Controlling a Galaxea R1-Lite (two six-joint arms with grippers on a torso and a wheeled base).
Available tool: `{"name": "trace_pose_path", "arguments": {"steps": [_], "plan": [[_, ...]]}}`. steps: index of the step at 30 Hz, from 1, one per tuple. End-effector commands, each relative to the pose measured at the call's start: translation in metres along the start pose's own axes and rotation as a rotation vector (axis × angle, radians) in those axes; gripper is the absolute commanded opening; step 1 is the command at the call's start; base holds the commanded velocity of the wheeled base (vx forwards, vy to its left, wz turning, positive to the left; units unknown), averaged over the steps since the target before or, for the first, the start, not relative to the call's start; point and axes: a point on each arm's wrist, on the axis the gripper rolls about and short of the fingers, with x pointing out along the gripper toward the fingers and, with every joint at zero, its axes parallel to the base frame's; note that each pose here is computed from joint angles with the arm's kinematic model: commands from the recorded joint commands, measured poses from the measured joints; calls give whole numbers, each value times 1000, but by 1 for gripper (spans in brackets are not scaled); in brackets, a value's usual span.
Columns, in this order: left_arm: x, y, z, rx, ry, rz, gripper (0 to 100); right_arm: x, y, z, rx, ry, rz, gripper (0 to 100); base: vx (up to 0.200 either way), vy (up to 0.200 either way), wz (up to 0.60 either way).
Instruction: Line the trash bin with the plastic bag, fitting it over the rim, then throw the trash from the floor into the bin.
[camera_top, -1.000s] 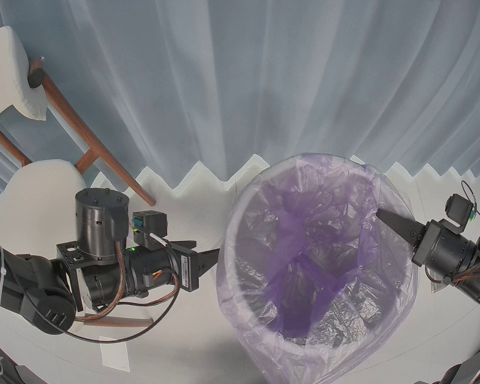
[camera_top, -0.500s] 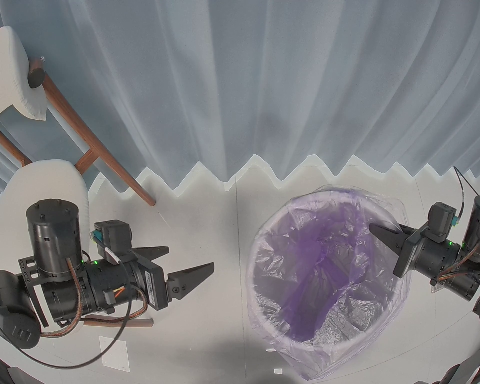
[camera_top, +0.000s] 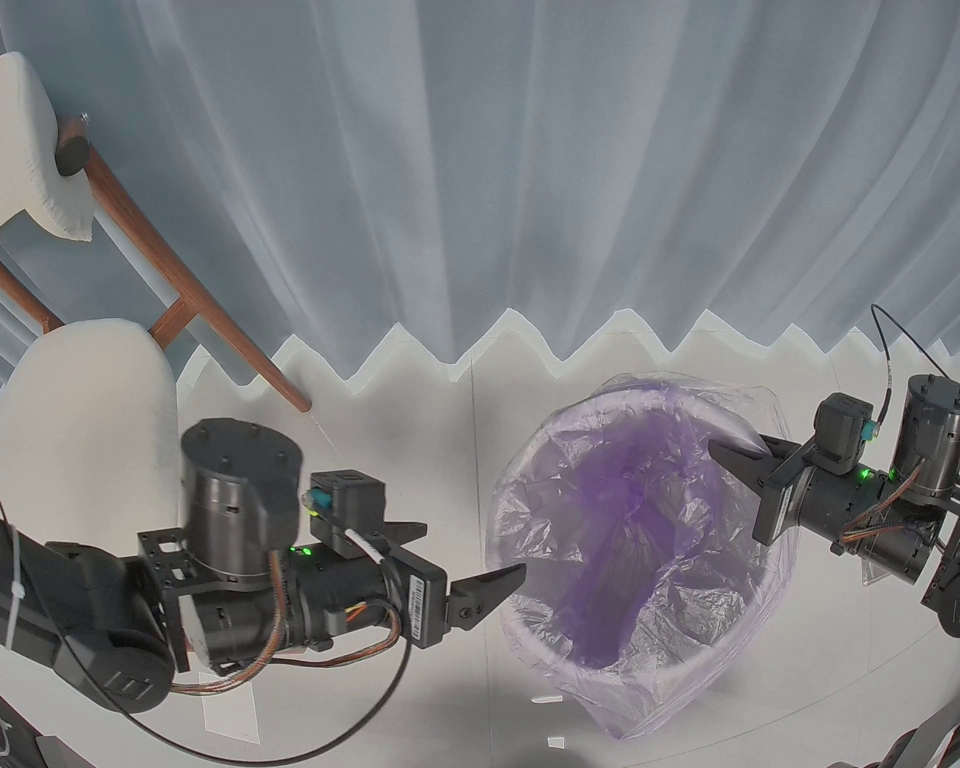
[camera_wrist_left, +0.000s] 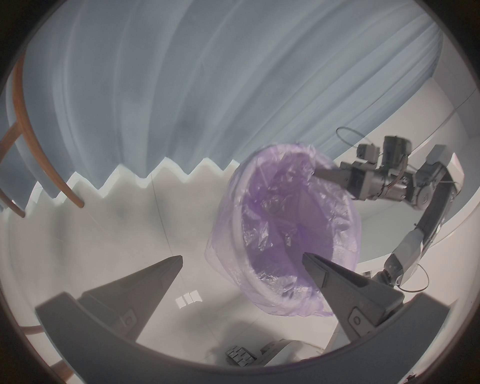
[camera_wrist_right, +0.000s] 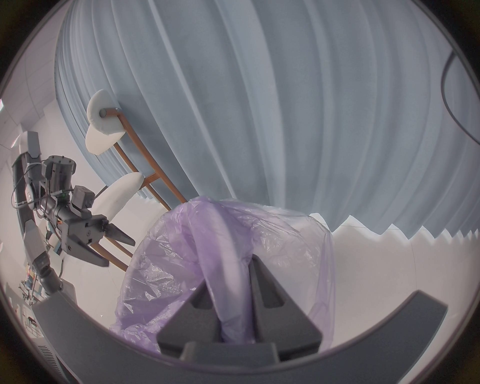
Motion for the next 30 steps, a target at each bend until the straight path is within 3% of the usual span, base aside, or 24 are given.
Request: {"name": "trace_pose_path", "arguments": {"steps": [1, 10, 17, 18, 30], "plan": [[29, 0, -9, 0, 69, 29, 100, 2, 1, -1, -4, 1, 7, 0, 0, 0, 0], [63, -1, 3, -19, 57, 119, 100, -6, 2, 1, -4, -16, 11, 0, 0, 0, 0], [76, -25, 1, -56, 56, 73, 100, -7, 2, 2, -4, -22, 10, 0, 0, 0, 0], [76, -25, 1, -56, 56, 73, 0, -7, 2, 2, -4, -22, 10, 0, 0, 0, 0], [77, -24, -3, -52, 72, 131, 0, -8, 1, 5, -5, -38, 7, 0, 0, 0, 0]]}}
